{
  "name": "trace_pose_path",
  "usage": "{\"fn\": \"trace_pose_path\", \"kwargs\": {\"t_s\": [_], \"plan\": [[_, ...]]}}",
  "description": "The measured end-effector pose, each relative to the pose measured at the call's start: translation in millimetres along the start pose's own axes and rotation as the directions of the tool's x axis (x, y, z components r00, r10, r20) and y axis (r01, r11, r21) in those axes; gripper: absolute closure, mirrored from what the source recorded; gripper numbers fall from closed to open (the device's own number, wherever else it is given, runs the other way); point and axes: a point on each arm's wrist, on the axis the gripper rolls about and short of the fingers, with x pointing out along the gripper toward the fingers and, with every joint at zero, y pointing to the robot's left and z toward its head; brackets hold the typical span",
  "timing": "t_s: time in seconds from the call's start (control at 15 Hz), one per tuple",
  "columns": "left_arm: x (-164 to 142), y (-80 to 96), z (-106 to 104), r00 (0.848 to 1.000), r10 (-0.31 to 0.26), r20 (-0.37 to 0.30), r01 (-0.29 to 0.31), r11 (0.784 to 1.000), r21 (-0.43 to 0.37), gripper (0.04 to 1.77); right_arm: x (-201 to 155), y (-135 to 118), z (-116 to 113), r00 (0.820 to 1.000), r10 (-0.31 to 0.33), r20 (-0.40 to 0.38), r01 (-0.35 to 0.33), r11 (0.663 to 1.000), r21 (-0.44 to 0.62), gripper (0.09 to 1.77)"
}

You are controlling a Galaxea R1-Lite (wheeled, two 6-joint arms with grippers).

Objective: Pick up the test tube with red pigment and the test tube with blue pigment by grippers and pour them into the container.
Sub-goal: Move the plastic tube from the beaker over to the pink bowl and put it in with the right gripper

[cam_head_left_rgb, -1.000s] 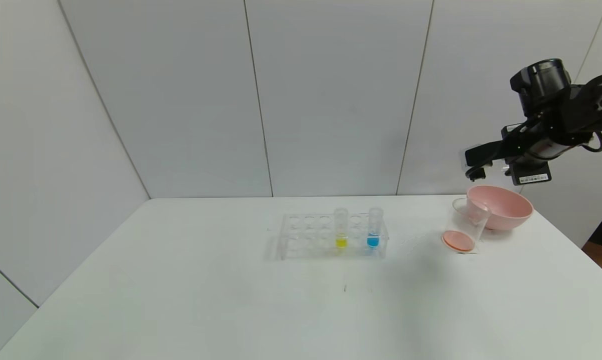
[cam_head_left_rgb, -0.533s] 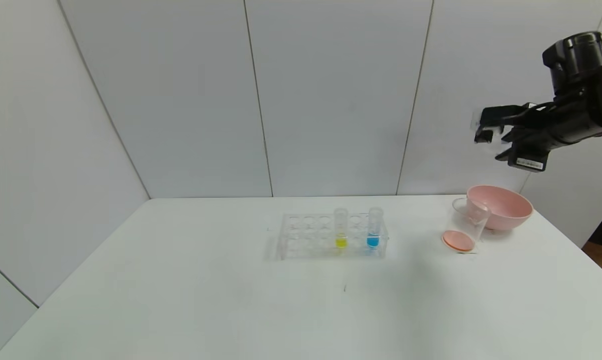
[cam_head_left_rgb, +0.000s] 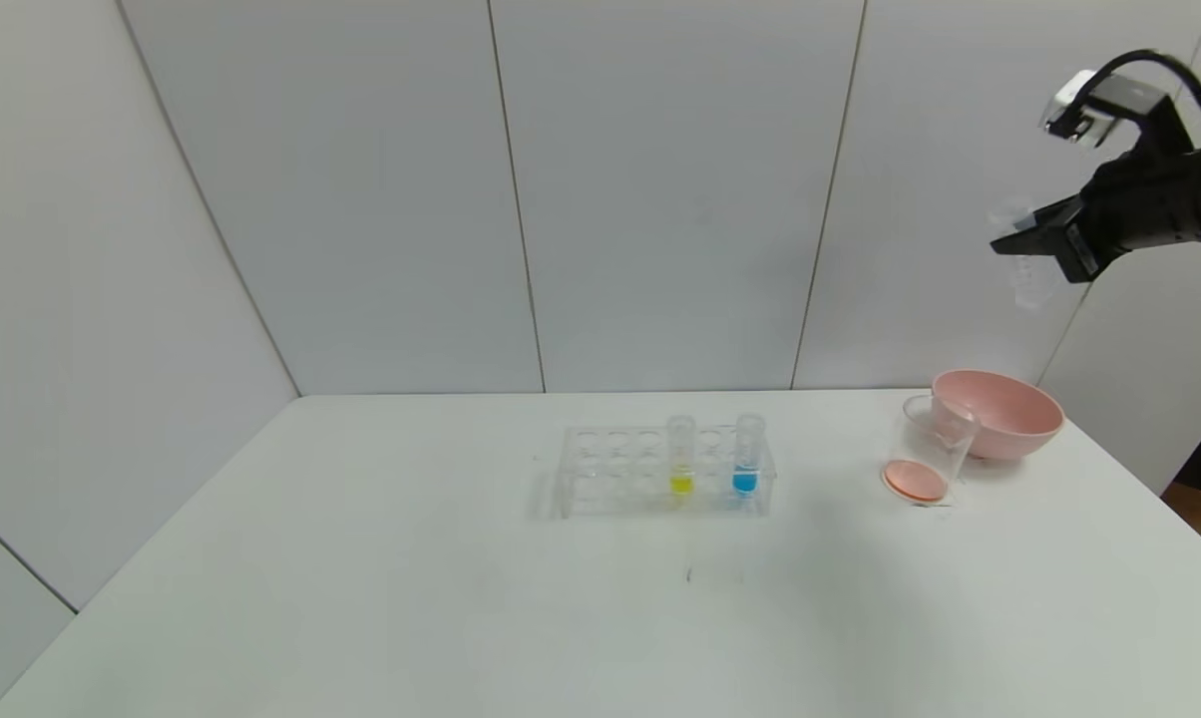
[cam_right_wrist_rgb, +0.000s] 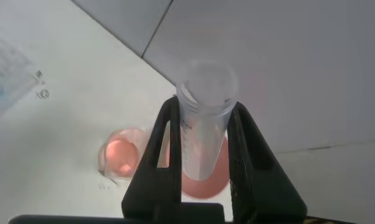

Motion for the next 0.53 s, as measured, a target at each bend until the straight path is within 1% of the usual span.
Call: {"fn": "trace_pose_path", "kwargs": {"t_s": [0.07,0.13,0.2,0.33,0.4,0.53], "plan": [[0,0.0,0,1.000,0.000,0.000,0.000,1.000,0.000,0.05,-6,-4,1,1.000,0.007,0.030,-0.009,0.997,0.076,1.36],[0,0.0,0,1.000,0.000,0.000,0.000,1.000,0.000,0.05,-13,-9,2,0.998,0.002,0.058,-0.012,0.986,0.164,1.36],[0,0.0,0,1.000,0.000,0.000,0.000,1.000,0.000,0.05,-20,-12,5,0.996,-0.013,0.083,-0.008,0.970,0.244,1.36],[0,0.0,0,1.000,0.000,0.000,0.000,1.000,0.000,0.05,-34,-17,8,0.992,-0.043,0.118,-0.006,0.924,0.383,1.36],[0,0.0,0,1.000,0.000,0.000,0.000,1.000,0.000,0.05,-41,-21,5,0.991,-0.058,0.118,0.004,0.912,0.411,1.36],[0,0.0,0,1.000,0.000,0.000,0.000,1.000,0.000,0.05,-52,-34,-5,0.990,-0.094,0.104,0.040,0.898,0.438,1.36]]}}
